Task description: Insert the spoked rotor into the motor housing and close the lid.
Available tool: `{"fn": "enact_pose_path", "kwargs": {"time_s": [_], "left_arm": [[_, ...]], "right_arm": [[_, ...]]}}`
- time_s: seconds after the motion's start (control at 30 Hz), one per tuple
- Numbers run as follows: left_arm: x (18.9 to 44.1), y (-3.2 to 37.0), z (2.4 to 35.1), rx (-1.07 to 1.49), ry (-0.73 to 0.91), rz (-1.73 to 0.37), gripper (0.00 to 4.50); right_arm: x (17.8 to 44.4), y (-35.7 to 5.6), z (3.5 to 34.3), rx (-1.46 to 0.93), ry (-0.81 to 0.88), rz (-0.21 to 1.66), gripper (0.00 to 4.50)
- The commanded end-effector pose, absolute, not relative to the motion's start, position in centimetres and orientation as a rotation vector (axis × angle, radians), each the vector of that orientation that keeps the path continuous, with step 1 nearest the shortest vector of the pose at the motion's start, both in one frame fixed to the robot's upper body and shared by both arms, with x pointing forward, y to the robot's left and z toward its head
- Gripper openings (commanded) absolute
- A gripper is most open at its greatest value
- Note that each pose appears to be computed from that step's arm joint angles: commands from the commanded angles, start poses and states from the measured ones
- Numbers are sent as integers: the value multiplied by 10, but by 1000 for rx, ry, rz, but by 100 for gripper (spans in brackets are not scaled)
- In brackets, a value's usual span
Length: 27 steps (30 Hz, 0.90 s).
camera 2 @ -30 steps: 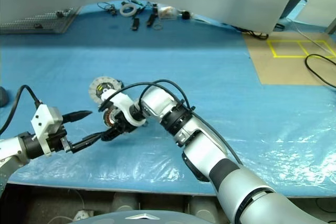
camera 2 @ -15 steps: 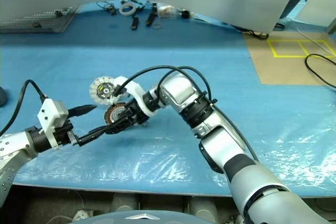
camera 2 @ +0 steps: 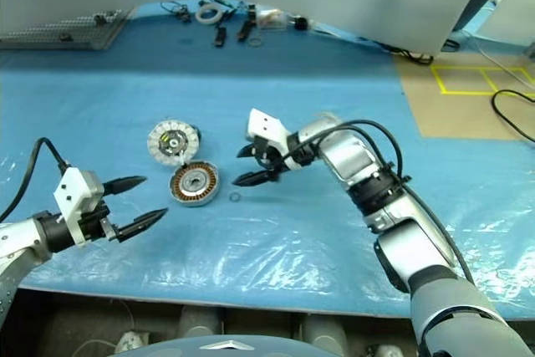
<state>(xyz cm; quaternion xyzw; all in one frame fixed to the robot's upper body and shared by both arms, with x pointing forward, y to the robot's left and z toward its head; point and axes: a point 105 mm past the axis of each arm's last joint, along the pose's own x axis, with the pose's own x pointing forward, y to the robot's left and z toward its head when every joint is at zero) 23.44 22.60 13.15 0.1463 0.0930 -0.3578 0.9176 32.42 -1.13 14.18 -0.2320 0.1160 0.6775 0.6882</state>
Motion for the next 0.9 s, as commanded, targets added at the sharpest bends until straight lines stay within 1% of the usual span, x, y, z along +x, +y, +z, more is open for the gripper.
{"fn": "enact_pose_path", "kwargs": {"time_s": [0.03,0.2,0.27,0.3,0.37,0.43,0.5,0.57,0.67,0.73,0.8,0.9], "left_arm": [[237,239,145,362,155,-689,450],[244,240,154,370,134,-691,450],[245,235,155,370,126,-709,450],[246,232,156,365,120,-716,450],[245,225,156,357,113,-732,450],[241,217,153,344,116,-753,450],[237,213,148,325,124,-761,450],[233,209,143,310,130,-761,450],[228,207,138,292,143,-761,450],[226,207,135,284,149,-761,450],[226,206,132,278,154,-761,450],[227,203,130,261,153,-763,450]], "right_arm": [[317,-2,150,-657,93,1545,353],[311,8,152,-891,-39,1624,353],[316,11,147,-1063,-109,1628,353],[318,11,145,-1102,-111,1633,353],[321,7,142,-1098,-60,1666,353],[321,1,138,-1092,-51,1672,353],[315,-7,126,-1022,-2,1686,353],[309,-12,115,-868,70,1676,353],[308,-14,113,-607,187,1617,353],[310,-13,115,-505,215,1581,353],[314,-12,114,-442,230,1536,353],[323,-13,104,-430,235,1451,353]]}}
